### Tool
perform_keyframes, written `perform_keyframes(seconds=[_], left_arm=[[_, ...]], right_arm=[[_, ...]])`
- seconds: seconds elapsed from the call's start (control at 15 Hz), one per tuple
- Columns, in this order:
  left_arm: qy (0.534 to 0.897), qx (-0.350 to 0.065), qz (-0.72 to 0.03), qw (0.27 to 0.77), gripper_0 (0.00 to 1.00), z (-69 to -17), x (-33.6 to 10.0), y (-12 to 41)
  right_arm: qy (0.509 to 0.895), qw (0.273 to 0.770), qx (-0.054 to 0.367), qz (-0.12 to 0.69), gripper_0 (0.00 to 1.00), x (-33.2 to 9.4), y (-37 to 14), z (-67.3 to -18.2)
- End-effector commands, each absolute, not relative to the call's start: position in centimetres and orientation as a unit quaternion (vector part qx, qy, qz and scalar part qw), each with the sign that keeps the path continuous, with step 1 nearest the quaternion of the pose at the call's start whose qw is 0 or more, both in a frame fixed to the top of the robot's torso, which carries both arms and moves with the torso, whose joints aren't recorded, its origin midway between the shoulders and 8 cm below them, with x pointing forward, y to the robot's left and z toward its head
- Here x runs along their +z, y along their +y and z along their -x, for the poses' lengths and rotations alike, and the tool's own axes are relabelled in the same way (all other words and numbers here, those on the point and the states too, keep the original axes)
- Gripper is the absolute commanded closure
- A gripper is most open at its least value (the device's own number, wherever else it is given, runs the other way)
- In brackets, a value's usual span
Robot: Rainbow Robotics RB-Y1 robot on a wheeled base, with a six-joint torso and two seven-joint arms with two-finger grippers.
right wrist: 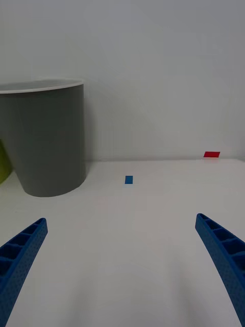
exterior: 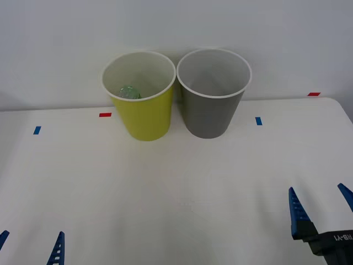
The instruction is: Put cans in the gray bin and PET bottles in the light green bin.
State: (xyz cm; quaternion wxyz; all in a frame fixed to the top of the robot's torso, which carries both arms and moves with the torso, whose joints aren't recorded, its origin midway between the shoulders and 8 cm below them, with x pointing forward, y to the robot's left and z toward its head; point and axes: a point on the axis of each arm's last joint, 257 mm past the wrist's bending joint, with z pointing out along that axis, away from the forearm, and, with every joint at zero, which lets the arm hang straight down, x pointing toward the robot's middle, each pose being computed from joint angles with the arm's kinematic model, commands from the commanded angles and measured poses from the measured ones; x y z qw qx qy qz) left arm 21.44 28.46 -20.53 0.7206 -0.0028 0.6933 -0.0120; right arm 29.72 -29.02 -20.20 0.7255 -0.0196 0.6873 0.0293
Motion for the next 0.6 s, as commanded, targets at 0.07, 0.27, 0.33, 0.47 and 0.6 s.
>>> perform_keyframes(seconds=[0.07, 0.27, 0.33, 0.47, 0.6], left_arm=[[0.693, -0.012, 0.003, 0.721, 0.00, -21.4, -20.5, 28.5], [0.693, -0.012, 0.003, 0.721, 0.00, -21.4, -20.5, 28.5], [0.693, -0.012, 0.003, 0.721, 0.00, -21.4, -20.5, 28.5], [0.693, -0.012, 0.003, 0.721, 0.00, -21.4, -20.5, 28.5], [0.693, -0.012, 0.003, 0.721, 0.00, -21.4, -20.5, 28.5]], right_arm=[[0.694, 0.719, 0.032, 0.014, 0.00, -21.1, -28.9, -27.4], [0.697, 0.716, 0.051, 0.010, 0.00, -21.6, -27.4, -25.9], [0.698, 0.714, 0.055, 0.007, 0.00, -21.8, -27.1, -25.6], [0.703, 0.709, 0.062, 0.002, 0.00, -22.2, -26.6, -25.0], [0.707, 0.705, 0.064, 0.001, 0.00, -22.5, -26.3, -24.5]])
